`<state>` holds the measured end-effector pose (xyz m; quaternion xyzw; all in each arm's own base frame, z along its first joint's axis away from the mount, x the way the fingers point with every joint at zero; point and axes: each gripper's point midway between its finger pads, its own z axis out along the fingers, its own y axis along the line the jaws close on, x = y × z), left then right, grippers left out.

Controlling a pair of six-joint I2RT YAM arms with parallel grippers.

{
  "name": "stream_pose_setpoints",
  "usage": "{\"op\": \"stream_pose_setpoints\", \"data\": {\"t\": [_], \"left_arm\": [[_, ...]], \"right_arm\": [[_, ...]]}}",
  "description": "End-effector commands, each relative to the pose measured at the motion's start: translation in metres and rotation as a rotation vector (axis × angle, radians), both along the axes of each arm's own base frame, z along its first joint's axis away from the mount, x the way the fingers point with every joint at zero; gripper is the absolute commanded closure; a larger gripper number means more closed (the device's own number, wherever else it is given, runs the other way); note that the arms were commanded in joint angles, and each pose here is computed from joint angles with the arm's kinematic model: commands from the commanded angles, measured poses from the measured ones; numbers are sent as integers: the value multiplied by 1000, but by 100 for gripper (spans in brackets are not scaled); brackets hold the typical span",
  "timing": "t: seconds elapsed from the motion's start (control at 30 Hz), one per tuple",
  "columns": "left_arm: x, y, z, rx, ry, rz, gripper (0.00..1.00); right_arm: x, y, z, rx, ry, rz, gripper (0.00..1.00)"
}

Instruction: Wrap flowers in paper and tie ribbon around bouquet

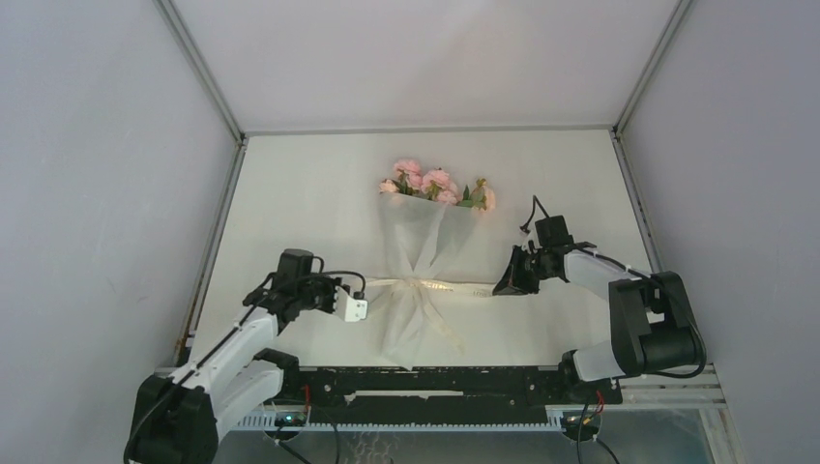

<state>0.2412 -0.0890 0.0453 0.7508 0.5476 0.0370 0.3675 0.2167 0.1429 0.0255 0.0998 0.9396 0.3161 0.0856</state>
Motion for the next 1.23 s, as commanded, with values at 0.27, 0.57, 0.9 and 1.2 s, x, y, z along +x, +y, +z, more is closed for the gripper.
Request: {"op": "stream_pose_setpoints", "data": {"t": [0.27,0.57,0.9,1.2], "left_arm": [[-53,-15,16,-10,132,26,22],[-17,-33,94,-554,82,445,0],[36,99,130,-1391,-198,1364,0],[32,136,112,-1388,-321,1450,0]], "right_arm": [[13,-34,31,-287,-151,-40,20],[42,-82,124,-381,-584,-308,0],[65,-130,171,-458,-921,-607,0],[64,-130,162,-457,-978,-592,1]]}}
